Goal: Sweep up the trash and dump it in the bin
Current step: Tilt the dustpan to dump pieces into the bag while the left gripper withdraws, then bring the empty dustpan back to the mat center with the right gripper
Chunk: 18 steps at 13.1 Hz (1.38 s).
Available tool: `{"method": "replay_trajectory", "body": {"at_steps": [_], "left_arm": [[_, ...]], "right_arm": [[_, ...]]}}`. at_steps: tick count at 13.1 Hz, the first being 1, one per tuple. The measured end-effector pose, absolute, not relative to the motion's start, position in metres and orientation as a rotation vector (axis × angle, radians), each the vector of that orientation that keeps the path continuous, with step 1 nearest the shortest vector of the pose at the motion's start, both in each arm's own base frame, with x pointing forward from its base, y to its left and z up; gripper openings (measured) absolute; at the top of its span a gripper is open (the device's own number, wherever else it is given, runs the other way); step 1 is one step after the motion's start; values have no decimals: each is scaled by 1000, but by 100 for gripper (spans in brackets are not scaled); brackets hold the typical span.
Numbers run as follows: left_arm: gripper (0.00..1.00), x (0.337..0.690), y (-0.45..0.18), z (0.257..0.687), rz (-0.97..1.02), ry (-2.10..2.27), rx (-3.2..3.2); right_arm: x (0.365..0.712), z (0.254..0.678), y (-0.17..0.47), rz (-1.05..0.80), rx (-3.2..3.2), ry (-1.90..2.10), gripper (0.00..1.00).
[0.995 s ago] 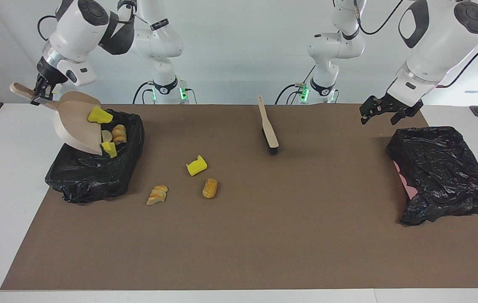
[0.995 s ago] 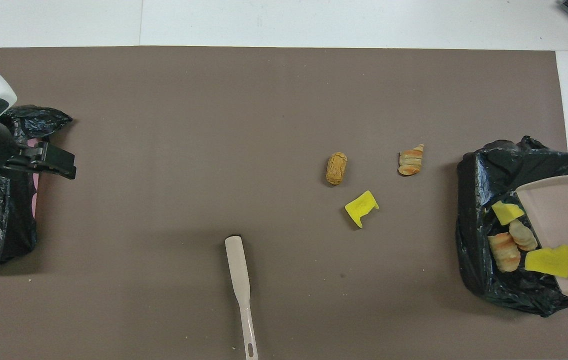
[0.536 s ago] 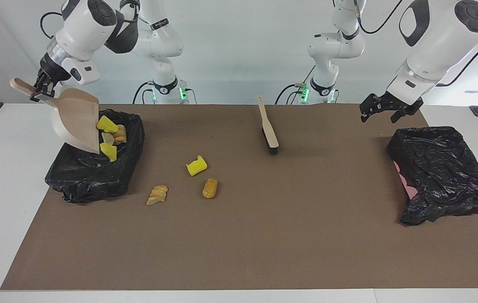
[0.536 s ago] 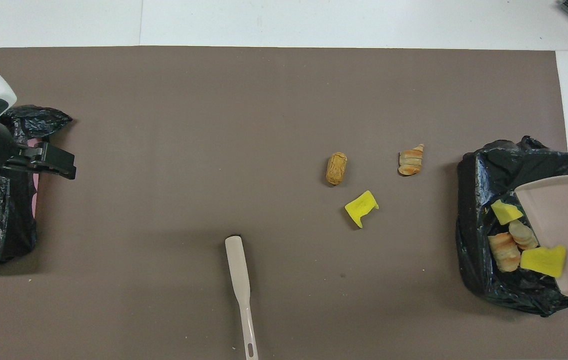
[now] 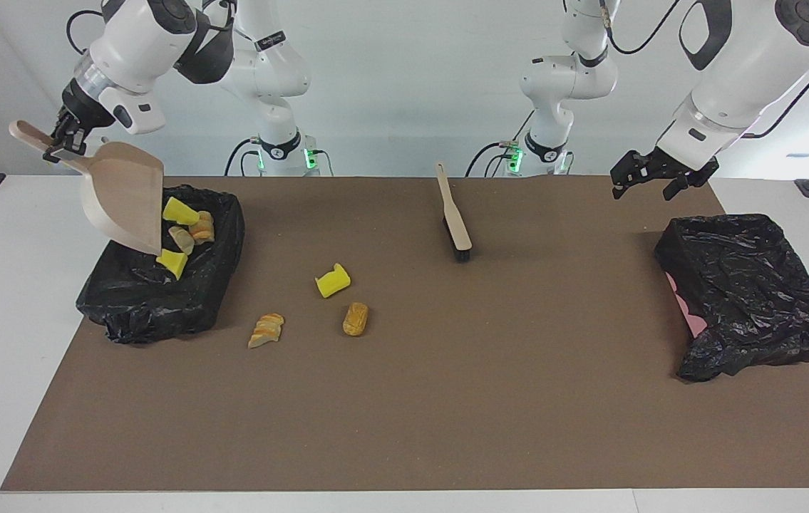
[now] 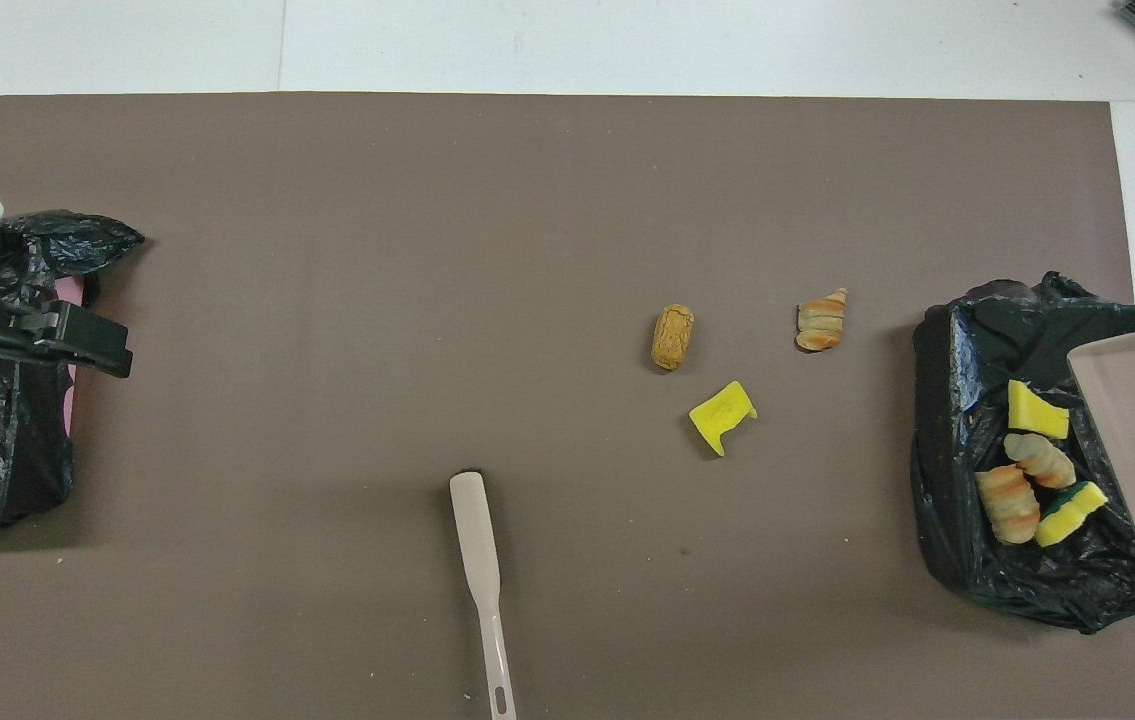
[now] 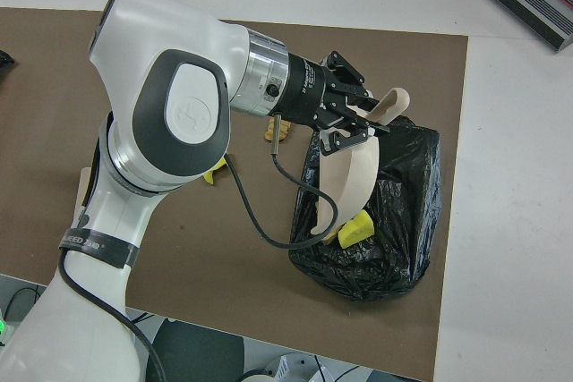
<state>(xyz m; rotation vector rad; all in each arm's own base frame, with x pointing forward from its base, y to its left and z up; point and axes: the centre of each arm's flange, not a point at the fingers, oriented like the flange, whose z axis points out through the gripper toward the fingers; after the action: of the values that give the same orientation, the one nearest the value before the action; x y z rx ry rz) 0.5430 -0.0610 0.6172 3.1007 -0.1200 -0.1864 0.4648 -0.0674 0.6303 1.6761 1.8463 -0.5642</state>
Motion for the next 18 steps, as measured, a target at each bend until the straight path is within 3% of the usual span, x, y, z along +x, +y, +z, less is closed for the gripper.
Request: {"method": "replay_trajectory", "body": {"at_steps": [3,8,15,18], "left_arm": [[100,543,-61,616,-189,-121,3101],[100,543,-61,616,-190,-122,3100],[100,541,-61,616,-193,-122,3101],[100,541,-61,615,-195,-123,3101]], "right_arm": [[470,619,-39,-394,1893,1737,31],[491,582,68,-118,2413,1237,31],[595,516,237,-11,3016,329,31],[610,492,311,-8,3123,59,31]]}}
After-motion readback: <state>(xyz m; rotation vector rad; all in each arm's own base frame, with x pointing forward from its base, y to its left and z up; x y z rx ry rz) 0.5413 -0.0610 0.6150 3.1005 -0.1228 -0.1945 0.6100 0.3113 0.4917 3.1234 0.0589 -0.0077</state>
